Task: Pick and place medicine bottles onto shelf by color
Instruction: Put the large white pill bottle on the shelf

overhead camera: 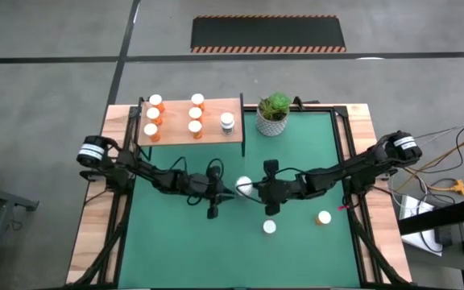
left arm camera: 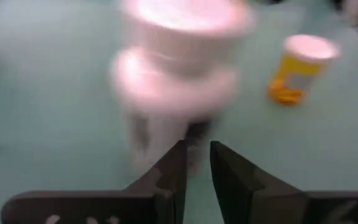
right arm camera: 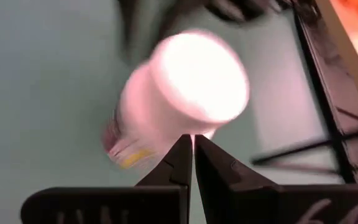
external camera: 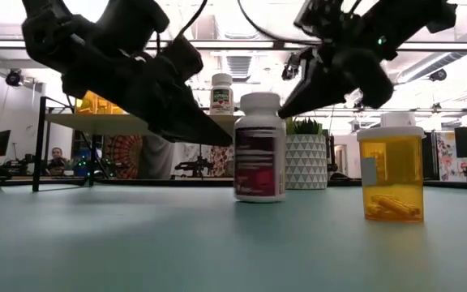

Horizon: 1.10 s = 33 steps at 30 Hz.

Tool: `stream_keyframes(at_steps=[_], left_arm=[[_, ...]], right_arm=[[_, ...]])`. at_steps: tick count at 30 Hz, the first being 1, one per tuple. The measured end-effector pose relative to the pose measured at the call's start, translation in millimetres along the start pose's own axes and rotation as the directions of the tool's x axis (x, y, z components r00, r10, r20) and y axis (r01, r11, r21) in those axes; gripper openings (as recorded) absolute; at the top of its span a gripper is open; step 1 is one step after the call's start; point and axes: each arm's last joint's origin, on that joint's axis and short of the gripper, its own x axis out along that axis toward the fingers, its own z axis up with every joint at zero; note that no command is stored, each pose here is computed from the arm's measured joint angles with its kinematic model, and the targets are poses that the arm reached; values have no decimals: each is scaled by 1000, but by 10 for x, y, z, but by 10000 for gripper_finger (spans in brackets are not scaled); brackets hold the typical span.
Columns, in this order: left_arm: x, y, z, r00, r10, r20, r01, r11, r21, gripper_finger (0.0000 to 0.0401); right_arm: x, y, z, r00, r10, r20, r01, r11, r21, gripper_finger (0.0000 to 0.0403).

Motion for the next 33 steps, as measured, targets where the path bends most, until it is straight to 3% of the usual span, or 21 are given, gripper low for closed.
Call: stream_keyframes(at_steps=[7, 16, 22, 27, 33], left_arm=[[-85, -53, 17, 998, -38, -50, 36, 998, -49, 54], [-154, -37, 198, 998, 20, 67, -18, 999, -33, 54], [-160, -37, 191, 998, 26, 63, -24, 999, -35, 54], [-142, -81, 173, 998, 11, 70, -7, 998, -58, 54], [-30, -109, 162, 989, 1, 150, 11, 997, -77, 54]], right_arm=[[-56, -18, -17, 1000, 2, -26, -2, 1000, -16, 11], [34, 30, 25, 998, 46, 39, -47, 999, 16, 11], [49, 63, 42, 997, 49, 58, -48, 999, -17, 11], [-172, -60, 22, 999, 50, 4, -50, 997, -53, 11], [-192, -340, -82, 1000, -21, -10, 21, 1000, 4, 11]])
